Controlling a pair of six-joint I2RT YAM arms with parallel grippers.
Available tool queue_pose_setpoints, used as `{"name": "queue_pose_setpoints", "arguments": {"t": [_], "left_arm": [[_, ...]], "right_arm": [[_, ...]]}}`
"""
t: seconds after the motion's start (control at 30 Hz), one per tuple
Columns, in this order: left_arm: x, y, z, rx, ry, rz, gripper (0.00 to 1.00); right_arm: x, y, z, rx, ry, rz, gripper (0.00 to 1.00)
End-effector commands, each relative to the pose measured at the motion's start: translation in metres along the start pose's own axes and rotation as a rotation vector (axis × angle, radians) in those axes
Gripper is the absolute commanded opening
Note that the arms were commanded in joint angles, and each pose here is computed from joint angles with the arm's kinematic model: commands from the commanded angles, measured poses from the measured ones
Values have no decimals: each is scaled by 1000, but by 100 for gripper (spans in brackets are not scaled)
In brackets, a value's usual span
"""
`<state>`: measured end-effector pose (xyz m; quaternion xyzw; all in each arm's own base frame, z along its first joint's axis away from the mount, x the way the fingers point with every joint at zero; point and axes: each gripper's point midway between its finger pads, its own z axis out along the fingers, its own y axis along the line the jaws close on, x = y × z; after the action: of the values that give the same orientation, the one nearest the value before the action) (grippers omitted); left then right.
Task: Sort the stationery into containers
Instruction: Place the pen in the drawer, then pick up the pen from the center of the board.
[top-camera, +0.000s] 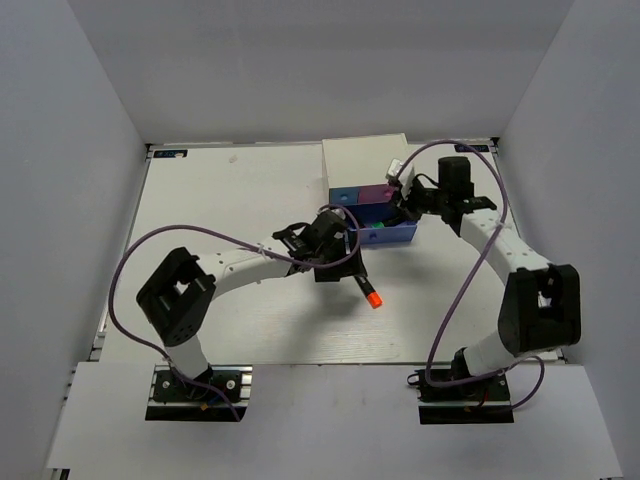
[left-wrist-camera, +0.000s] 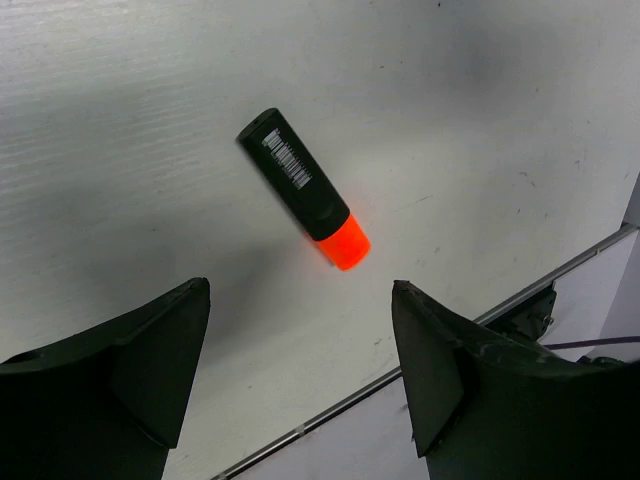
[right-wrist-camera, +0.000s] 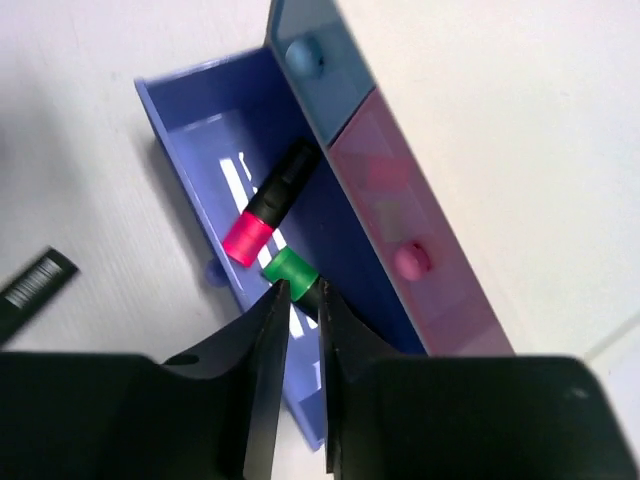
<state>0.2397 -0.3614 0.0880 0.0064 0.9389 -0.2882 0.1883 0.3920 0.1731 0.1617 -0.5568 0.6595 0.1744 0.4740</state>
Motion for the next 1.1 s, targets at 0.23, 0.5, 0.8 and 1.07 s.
{"name": "queue_pose_setpoints", "arguments": {"t": [0.23, 0.5, 0.8, 1.07], "left_arm": [[0, -12, 12, -121, 43, -73, 82], [6, -11, 36, -257, 6, -99, 79], [14, -5, 57, -433, 18, -111, 71], [35, 7, 63, -480, 84, -126, 65]], "right_arm": [[-35, -1, -48, 262, -185, 376, 30], [-29, 12, -62, 309, -214, 462, 33], [-18, 26, -78, 378, -236, 521, 33], [-9, 31, -95, 471, -251, 546, 35]]}}
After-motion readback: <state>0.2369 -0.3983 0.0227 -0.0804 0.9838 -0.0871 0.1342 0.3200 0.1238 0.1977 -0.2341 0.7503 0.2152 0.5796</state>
